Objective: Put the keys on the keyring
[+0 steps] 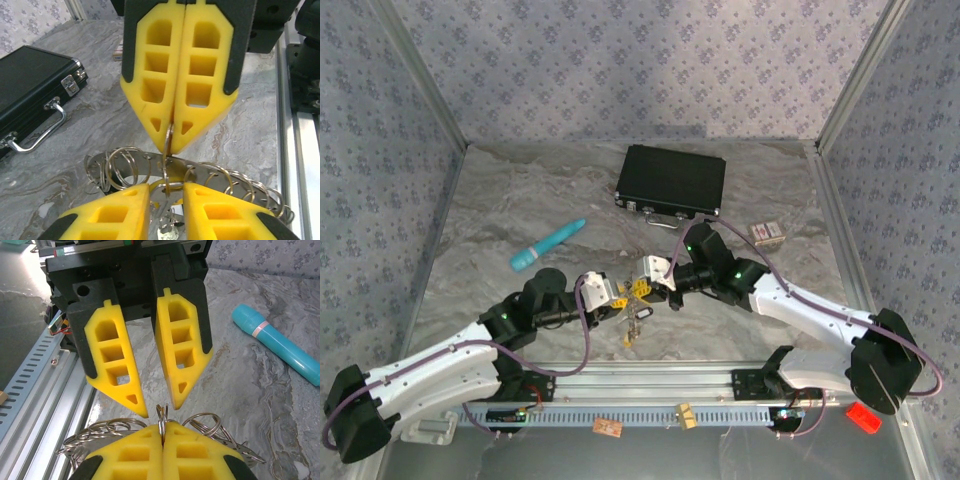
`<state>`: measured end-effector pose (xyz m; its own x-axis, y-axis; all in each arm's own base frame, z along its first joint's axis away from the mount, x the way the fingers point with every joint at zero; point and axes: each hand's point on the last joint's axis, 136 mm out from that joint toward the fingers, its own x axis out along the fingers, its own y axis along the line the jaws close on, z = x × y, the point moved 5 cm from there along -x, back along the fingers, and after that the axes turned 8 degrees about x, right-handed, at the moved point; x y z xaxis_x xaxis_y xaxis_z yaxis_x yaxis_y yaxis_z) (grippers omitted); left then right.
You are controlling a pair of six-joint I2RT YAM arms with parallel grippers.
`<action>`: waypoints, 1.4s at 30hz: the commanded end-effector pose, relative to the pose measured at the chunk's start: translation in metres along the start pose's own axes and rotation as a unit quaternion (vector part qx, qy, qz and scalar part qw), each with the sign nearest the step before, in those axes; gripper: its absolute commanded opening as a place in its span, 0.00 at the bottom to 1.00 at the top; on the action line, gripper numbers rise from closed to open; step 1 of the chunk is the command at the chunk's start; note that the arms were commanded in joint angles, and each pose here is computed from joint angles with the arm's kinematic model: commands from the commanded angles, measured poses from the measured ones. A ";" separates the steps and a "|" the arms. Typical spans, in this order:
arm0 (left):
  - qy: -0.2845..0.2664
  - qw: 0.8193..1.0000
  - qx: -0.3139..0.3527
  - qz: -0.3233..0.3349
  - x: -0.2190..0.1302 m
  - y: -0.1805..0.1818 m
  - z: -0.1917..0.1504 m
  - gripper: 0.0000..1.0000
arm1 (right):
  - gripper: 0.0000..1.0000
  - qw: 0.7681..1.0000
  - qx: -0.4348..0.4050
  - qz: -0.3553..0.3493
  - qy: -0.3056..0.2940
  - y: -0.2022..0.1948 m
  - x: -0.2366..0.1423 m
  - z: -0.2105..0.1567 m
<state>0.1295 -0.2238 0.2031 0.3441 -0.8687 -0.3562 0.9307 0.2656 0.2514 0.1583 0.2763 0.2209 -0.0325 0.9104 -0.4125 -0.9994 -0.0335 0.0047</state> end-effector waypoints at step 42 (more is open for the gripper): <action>0.000 0.999 0.036 -0.033 0.000 -0.015 -0.002 0.30 | 0.00 1.000 -0.009 -0.014 -0.026 0.000 0.004 0.006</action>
<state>0.1202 -0.2306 0.1952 0.2964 -0.8746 -0.3836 0.9392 0.1942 0.2831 0.1581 0.2805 0.2170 -0.0119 0.9192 -0.3936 -0.9999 -0.0082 0.0111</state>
